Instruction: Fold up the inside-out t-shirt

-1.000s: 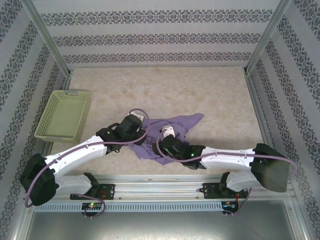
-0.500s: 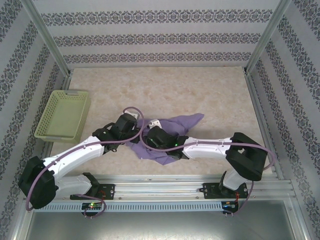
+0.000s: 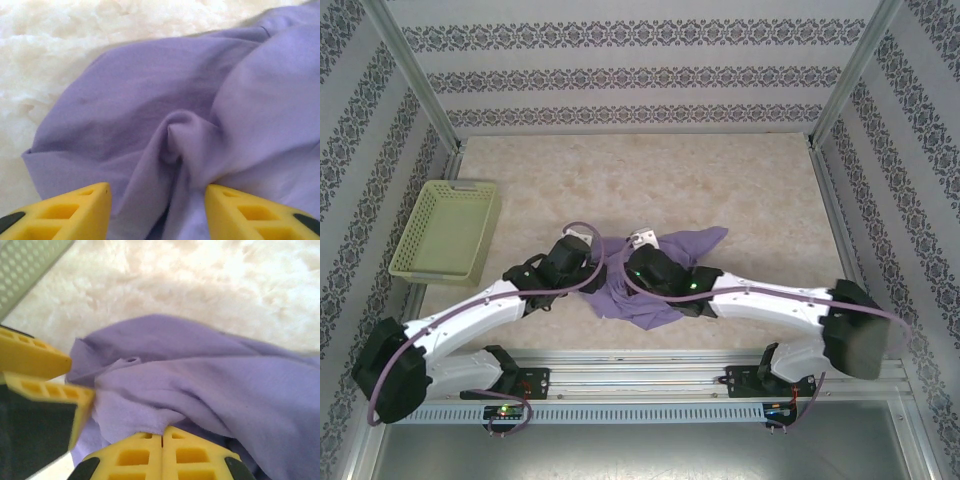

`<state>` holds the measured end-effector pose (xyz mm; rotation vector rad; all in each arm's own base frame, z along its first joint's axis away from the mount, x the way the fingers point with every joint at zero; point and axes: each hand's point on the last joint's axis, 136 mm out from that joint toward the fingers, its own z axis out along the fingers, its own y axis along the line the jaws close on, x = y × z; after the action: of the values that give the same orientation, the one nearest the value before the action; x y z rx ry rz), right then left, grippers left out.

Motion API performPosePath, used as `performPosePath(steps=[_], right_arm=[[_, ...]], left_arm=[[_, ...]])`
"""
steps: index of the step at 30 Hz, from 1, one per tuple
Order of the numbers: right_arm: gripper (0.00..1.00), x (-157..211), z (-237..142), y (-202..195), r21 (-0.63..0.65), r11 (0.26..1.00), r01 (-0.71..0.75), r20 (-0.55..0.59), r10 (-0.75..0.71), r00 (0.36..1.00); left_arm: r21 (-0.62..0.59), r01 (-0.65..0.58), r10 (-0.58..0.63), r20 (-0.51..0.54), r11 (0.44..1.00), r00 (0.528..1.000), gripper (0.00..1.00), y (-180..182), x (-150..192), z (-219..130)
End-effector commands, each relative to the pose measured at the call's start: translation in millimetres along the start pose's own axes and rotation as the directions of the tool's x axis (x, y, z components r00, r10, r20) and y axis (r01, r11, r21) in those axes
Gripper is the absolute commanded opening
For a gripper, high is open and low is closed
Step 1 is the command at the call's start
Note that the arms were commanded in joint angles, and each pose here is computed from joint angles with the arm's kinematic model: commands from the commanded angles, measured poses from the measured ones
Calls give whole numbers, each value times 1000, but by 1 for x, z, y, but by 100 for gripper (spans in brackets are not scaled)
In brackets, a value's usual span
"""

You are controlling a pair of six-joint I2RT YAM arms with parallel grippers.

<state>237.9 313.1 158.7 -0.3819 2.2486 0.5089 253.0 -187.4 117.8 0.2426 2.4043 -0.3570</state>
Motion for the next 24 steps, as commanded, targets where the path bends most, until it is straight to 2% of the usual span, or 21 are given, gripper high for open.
performPosePath(steps=[1,5,9,12,15,20,24], right_arm=[[0,1,-25,-25,87,996,-10,-2,10,1000],[0,-8,-48,-30,93,995,-48,-3,48,999],[0,-11,-58,-32,103,992,-77,-20,80,997],[0,-8,-54,-36,124,989,-83,-45,90,995],[0,-6,-40,-39,119,987,-105,-74,114,991],[2,-23,-11,-45,55,974,-219,-75,223,972],[26,-33,-1,-50,85,977,-198,-102,206,973]], left_arm=[[33,-111,103,188,993,977,65,-29,-17,-28],[160,-115,86,177,980,980,70,-55,-4,-17],[158,-157,138,128,975,982,72,-73,1,5],[193,-145,116,154,970,981,71,-85,-8,9],[195,-141,107,178,971,978,63,-88,-14,11],[184,-141,114,150,973,982,45,-86,-5,23],[188,-96,74,124,978,990,33,-81,1,33]])
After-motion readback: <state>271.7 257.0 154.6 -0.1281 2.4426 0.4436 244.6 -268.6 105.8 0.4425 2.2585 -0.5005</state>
